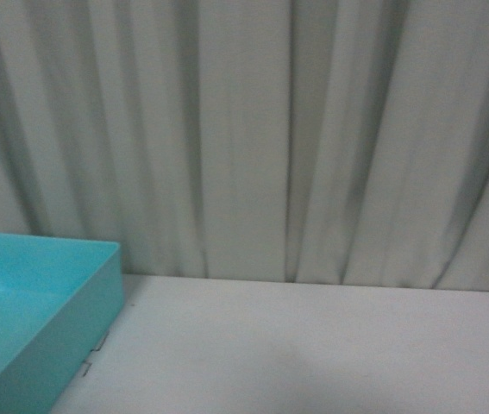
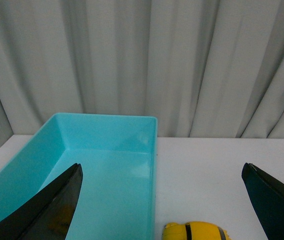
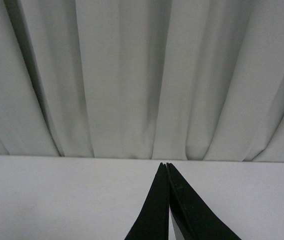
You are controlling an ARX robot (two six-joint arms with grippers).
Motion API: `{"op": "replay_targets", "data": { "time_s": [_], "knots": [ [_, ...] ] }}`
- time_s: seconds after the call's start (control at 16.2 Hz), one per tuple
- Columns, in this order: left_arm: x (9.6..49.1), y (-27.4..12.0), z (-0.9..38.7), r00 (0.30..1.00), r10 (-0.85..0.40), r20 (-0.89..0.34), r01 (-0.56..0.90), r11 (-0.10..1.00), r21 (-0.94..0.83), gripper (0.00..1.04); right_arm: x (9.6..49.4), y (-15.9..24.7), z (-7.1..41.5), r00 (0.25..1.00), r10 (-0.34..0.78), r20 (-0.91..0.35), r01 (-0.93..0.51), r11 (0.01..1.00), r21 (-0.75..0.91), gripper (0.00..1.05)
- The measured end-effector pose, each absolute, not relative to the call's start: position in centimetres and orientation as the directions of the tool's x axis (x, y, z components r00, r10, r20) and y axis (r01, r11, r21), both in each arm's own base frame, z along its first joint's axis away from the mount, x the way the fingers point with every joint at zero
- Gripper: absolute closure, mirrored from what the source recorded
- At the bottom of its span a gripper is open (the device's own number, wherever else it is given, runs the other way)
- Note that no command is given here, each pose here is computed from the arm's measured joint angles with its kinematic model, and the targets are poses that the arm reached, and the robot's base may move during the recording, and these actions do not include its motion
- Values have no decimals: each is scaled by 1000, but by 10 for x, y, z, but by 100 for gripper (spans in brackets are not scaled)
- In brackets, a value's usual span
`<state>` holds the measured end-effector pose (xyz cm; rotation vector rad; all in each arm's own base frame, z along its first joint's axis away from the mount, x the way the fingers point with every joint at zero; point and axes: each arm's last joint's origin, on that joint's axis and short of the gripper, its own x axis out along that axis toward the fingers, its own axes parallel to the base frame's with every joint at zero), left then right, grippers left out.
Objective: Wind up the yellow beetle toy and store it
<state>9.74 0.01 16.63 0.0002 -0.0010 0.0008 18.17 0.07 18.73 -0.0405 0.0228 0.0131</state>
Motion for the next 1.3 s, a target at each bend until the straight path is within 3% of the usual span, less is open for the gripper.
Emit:
{"op": "replay_targets", "data": {
  "time_s": [0.43,1.3],
  "knots": [
    [97,0,166,1000,1,1,-1,1000,0,7,143,0,174,1000,3,-9,-3,1000,-17,103],
    [97,0,166,1000,1,1,-1,1000,0,7,110,0,170,1000,2,13,-1,1000,-15,103]
  ]
}}
